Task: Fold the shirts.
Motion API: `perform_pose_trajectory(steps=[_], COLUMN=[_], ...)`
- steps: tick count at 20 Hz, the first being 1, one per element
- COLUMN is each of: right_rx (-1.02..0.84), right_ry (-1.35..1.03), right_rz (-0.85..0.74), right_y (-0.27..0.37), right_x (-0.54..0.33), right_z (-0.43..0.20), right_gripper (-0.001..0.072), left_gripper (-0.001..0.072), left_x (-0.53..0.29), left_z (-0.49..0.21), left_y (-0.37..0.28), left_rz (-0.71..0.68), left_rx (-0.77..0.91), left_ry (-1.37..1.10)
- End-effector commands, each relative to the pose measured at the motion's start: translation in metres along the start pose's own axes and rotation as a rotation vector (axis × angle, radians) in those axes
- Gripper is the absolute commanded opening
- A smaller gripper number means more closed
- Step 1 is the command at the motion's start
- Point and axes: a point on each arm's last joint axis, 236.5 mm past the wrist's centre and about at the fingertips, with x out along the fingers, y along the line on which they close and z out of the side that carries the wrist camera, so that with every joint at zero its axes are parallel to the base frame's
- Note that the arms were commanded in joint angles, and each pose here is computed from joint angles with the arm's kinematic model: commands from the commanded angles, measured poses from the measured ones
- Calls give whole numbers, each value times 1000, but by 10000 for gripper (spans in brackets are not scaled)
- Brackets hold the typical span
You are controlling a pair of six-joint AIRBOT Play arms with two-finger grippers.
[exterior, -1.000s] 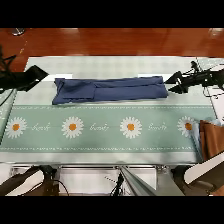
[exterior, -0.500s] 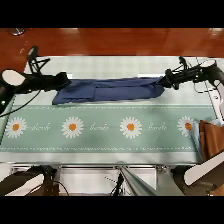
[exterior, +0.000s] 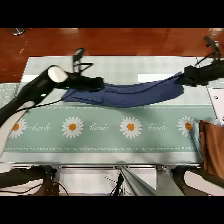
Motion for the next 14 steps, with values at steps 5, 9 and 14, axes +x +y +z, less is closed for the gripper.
perform_pose_trajectory(steps=[5,9,14], right_rx=[-113,-154,-162], right_ry=[-241,-251,-287], right_rz=[8,36,54], right_y=[79,102,112], right_x=[-88,-90,-88], right_z=[-48,-54,-45], right_gripper=[17,17,17], left_gripper=[20,20,21], left_x=[106,138,132], left_z=[-46,-127,-146], left_y=[-105,-170,-175], left_rz=[-122,-237,-283], left_rx=[65,40,144], left_ry=[196,346,427])
